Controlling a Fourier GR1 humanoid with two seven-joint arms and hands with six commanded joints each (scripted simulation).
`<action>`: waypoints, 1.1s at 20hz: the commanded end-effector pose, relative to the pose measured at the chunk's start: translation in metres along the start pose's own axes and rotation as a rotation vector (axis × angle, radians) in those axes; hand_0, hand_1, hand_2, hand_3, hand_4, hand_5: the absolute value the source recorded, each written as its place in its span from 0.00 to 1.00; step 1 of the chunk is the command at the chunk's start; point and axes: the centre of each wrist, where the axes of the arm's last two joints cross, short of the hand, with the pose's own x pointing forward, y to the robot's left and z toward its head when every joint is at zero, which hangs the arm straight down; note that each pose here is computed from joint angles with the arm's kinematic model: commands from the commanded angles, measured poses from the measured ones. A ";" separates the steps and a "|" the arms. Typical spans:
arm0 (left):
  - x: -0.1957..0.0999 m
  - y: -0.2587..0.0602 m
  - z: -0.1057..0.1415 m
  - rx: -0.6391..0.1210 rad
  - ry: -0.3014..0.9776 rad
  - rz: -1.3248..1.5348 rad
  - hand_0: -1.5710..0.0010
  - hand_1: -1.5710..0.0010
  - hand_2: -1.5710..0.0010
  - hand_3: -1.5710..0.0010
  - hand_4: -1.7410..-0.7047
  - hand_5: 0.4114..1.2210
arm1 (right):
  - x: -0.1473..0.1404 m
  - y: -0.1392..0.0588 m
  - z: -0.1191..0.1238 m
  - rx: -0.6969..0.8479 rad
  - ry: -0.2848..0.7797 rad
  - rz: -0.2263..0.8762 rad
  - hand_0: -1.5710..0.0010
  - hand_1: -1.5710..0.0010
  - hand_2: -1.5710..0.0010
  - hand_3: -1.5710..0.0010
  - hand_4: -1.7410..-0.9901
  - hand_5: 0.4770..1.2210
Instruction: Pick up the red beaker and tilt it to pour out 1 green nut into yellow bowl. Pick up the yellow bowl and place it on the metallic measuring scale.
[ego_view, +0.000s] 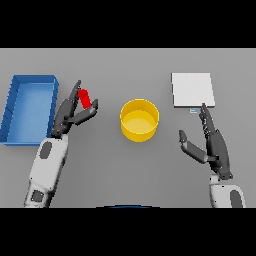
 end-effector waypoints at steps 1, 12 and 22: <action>0.001 -0.001 -0.002 -0.005 -0.011 0.001 1.00 1.00 1.00 1.00 0.41 0.37 | 0.001 0.002 -0.001 0.003 -0.013 0.007 1.00 1.00 1.00 1.00 0.54 0.28; 0.005 -0.011 -0.029 -0.016 -0.036 0.024 0.95 0.95 0.92 0.95 0.31 0.44 | 0.003 0.000 -0.001 -0.008 -0.013 0.025 1.00 1.00 1.00 1.00 0.60 0.28; 0.002 -0.026 -0.036 0.061 -0.071 0.008 0.12 0.12 0.11 0.12 0.18 0.89 | 0.001 0.003 0.000 0.012 -0.012 -0.002 1.00 1.00 1.00 1.00 0.58 0.28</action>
